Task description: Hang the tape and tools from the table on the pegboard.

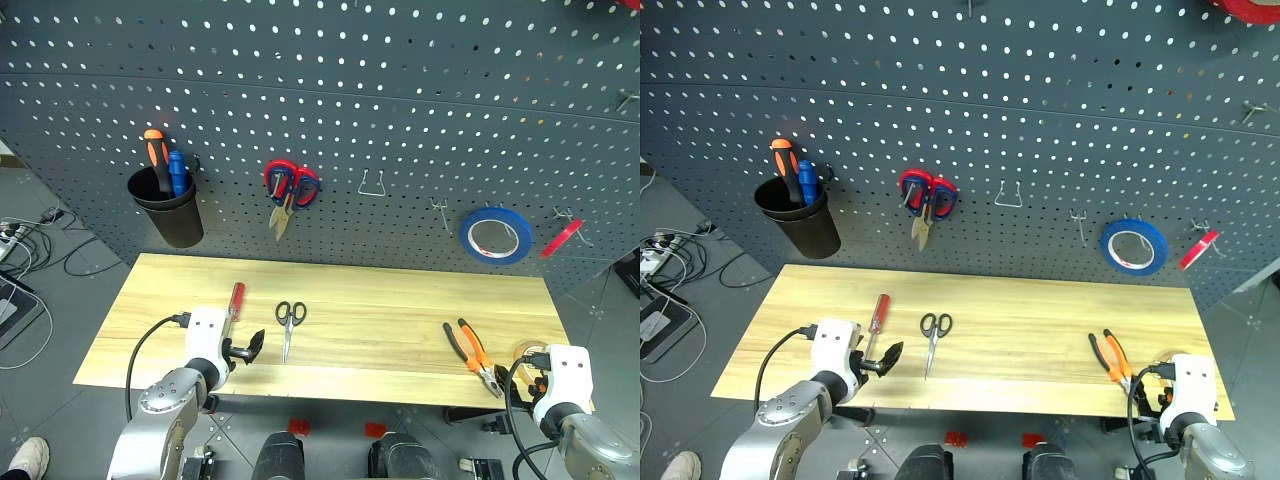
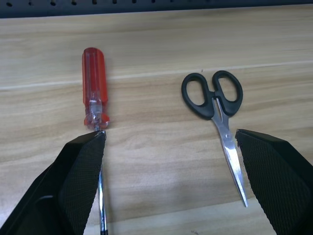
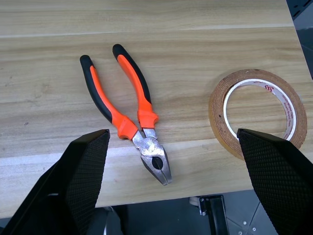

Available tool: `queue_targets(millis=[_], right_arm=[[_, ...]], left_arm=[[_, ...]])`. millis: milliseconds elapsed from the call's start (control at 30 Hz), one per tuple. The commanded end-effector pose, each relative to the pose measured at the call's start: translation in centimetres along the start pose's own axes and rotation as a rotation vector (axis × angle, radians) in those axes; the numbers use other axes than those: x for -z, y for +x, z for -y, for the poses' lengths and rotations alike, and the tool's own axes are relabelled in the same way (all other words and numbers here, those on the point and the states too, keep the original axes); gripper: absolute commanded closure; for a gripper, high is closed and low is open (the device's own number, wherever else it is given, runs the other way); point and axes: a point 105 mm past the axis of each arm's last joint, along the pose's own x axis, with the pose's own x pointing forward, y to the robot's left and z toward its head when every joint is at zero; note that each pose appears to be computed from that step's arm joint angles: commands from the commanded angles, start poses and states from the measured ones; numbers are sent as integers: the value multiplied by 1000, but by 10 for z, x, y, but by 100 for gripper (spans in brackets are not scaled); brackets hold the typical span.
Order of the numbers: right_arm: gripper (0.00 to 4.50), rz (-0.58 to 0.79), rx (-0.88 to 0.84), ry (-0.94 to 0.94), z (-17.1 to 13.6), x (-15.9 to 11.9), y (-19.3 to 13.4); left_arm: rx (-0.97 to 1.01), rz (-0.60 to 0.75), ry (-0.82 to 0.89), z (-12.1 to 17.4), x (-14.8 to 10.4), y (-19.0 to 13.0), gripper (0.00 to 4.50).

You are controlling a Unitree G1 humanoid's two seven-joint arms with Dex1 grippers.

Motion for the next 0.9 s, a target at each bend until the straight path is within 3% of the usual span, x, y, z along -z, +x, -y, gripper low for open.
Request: queue_targets(millis=[33,267,433,633,900], right_arm=[[2,34,29,-12,8,-8,-2],[2,57,40,-71,13,-16,-6],[2,58,39,-125,19,-24,0],[2,35,20,-148,27,-39,18],[2,14,27,-119,39,-53,36]], left_arm=[[50,58,52,10,-15,5,0],[174,116,133,32,-37,15,0],[398,196,221,68,-70,26,0],[923,313,420,157,-115,22,0],[1240,389,629,212,-126,26,0]])
